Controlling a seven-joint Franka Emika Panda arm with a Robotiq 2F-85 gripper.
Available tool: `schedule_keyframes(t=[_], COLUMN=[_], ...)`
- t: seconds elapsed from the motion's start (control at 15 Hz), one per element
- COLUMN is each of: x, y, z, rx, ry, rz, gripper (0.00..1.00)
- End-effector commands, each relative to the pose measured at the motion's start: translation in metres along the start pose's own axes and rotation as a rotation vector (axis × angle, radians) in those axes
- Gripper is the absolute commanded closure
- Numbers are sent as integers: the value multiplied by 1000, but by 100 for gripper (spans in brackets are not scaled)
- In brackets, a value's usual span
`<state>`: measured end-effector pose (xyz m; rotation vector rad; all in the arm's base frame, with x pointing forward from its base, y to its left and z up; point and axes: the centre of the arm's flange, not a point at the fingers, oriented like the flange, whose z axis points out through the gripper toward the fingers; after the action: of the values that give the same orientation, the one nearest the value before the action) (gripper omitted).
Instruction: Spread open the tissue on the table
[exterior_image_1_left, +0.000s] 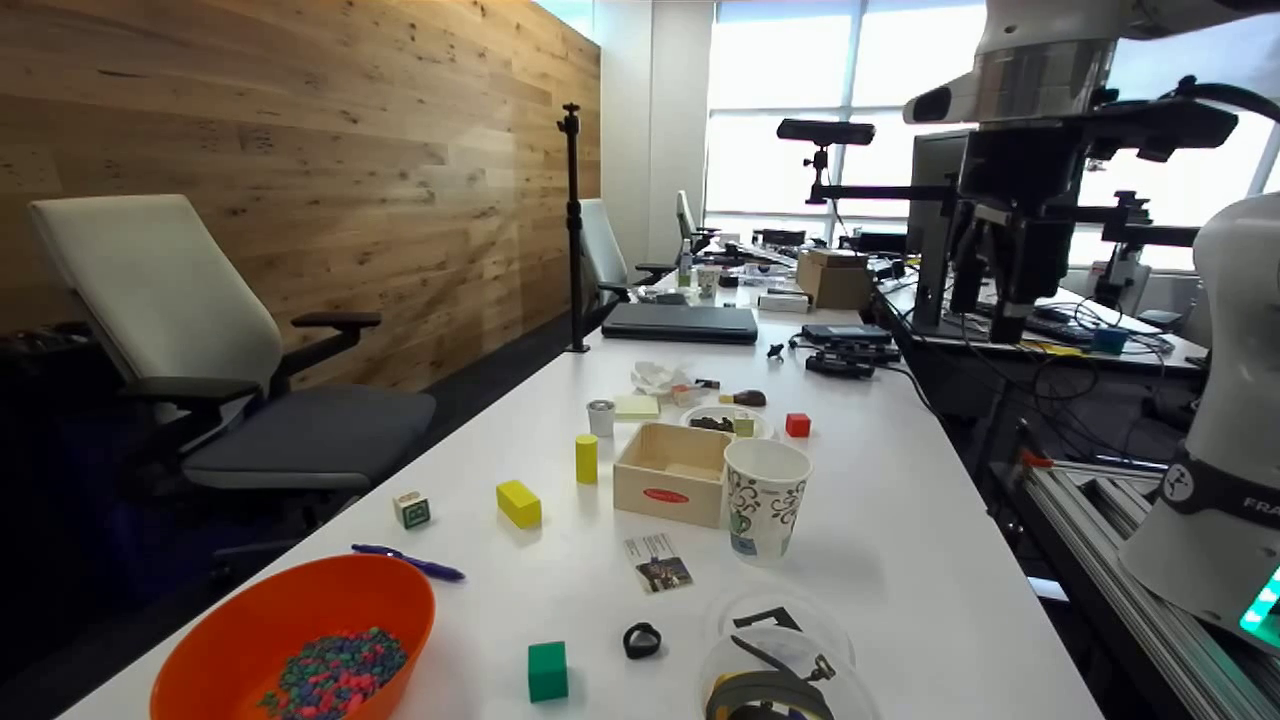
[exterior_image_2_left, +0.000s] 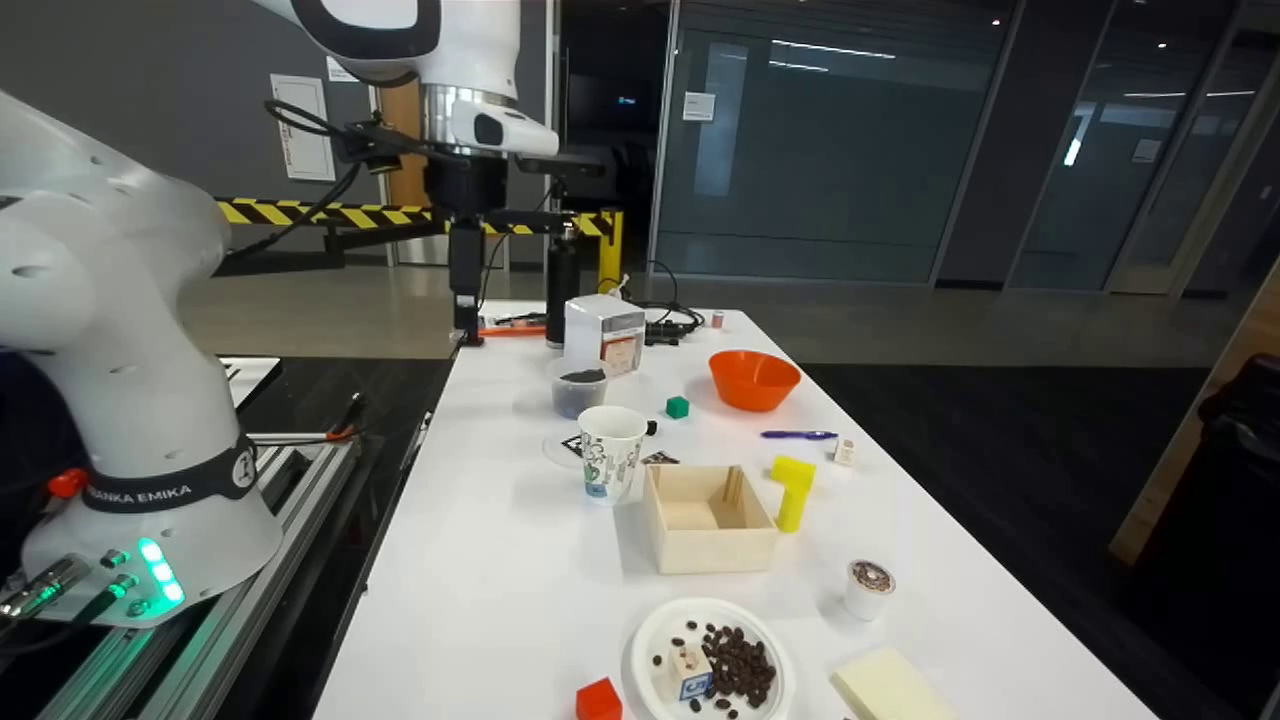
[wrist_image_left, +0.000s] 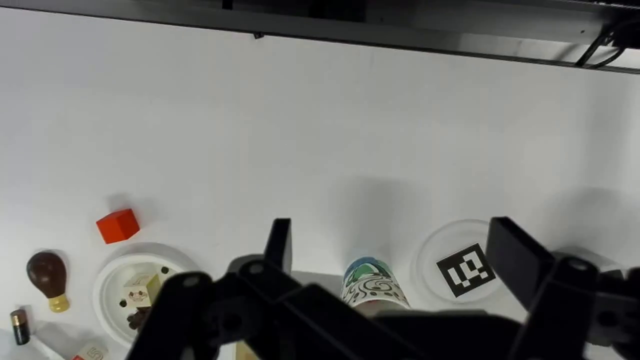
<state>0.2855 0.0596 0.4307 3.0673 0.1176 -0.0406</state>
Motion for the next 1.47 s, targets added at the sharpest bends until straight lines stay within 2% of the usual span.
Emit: schedule_keyframes(t=[0.0, 0.47, 0.73, 0.93, 1.13, 1.4], x=[44, 118, 161, 187, 207, 227], y=[34, 132, 179, 208, 231, 256], z=[-1, 6, 5, 6, 11, 19], rx=[61, 204, 260, 251, 207, 177], ry=[-32, -69, 22, 94, 144, 167], rz=[81, 303, 447, 560, 666, 813], gripper=[0, 0, 0, 0, 0, 0])
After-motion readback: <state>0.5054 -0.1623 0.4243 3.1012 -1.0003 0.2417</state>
